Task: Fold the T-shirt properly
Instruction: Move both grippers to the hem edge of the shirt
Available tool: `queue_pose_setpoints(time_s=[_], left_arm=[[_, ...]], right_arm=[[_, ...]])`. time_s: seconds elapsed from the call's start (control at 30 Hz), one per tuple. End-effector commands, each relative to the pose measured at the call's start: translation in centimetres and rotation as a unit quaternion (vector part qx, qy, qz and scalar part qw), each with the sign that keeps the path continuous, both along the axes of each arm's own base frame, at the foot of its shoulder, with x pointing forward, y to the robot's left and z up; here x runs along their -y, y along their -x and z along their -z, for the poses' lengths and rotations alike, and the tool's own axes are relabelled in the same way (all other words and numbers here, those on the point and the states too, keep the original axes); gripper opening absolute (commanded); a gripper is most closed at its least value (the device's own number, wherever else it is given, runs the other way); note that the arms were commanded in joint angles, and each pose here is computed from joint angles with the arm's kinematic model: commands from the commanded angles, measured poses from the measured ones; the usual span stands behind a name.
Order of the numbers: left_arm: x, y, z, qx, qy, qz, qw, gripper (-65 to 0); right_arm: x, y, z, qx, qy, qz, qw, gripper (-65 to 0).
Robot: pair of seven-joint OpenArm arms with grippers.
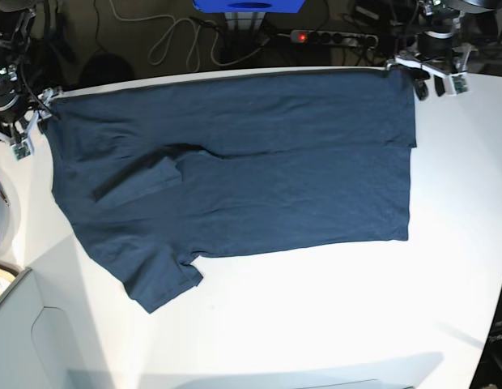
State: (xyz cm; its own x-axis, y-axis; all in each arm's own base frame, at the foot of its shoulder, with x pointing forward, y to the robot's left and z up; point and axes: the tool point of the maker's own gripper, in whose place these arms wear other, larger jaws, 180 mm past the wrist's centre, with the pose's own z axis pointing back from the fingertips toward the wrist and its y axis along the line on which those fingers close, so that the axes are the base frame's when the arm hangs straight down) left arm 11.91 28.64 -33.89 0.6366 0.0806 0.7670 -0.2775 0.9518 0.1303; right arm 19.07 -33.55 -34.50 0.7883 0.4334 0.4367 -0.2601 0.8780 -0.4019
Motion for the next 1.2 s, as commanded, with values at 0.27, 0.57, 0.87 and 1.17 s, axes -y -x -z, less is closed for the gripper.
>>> queue_pose_setpoints(time_s=[0.27, 0.57, 0.87, 1.17], left_arm=[[-1.2, -7.6, -6.1, 0.136, -0.037, 0.012, 0.99, -38.6], [-1.6, -19.4, -5.6, 0.183, -0.019, 0.035, 0.982, -37.1], [-3.4, -27.7, 0.3, 0.118, 0.046, 0.027, 0.992, -37.0], [-3.3, -30.7, 3.6, 0.13, 0.097, 0.023, 0.986, -37.0]], right_arm=[[-5.7, -7.7, -5.9, 0.111, 0.0, -0.094, 0.9893, -29.1], [-7.1, -13.2, -5.9, 0.118, -0.028, -0.092, 0.9884, -29.2], [-6.7, -12.9, -4.6, 0.102, -0.037, -0.084, 0.9906, -29.4], [-6.5, -12.3, -4.0, 0.093, -0.036, -0.082, 0.9917, -29.5]])
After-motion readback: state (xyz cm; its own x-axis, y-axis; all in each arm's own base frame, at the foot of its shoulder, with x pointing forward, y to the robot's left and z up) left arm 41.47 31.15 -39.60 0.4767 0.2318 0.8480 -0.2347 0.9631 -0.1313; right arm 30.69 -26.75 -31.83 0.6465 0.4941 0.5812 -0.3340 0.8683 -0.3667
